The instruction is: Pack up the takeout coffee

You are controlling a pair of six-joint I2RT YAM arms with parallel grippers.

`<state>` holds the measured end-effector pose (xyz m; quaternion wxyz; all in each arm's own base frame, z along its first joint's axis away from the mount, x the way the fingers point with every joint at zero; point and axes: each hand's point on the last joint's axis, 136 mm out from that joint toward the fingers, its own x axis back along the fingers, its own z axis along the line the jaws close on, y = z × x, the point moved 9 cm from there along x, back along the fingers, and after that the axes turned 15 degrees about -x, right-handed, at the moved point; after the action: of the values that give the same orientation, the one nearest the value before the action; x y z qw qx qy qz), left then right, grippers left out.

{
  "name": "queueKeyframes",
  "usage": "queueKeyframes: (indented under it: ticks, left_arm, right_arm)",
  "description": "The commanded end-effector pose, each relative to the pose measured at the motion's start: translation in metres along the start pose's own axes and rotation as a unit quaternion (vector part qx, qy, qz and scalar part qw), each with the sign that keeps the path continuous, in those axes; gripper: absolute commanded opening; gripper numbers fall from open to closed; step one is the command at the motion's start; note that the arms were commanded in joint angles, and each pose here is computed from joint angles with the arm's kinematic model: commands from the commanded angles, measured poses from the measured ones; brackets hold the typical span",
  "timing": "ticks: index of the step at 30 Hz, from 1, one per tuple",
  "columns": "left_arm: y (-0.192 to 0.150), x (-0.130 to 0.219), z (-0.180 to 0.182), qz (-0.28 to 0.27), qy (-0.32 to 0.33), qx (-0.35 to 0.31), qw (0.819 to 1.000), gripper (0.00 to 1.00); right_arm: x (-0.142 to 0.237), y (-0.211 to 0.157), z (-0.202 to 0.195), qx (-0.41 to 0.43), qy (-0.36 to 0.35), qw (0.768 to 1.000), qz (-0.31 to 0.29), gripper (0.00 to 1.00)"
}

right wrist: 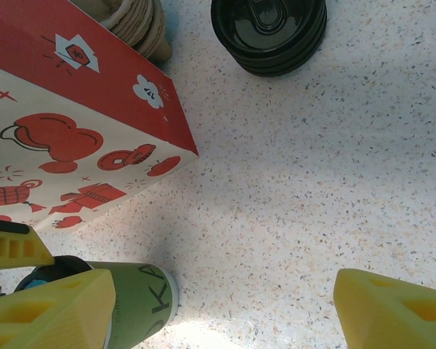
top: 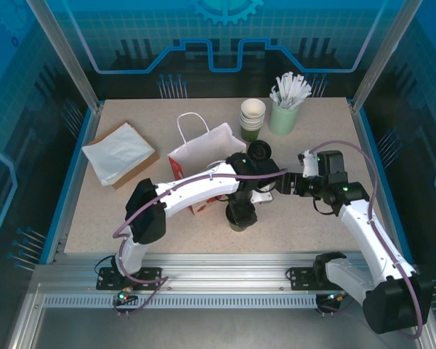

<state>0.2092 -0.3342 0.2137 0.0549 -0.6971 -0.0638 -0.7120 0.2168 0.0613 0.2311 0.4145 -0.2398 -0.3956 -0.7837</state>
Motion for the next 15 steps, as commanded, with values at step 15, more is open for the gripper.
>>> queueKeyframes:
  ticks: [15]
  left_arm:
    - [0.0013, 0.0034, 0.0029, 0.006, -0.005, -0.004, 1.0, 0.79]
  right_arm:
    - [-0.0017, -0.0032, -0.0037, -0.001, 0.008, 1.0, 0.01, 0.8]
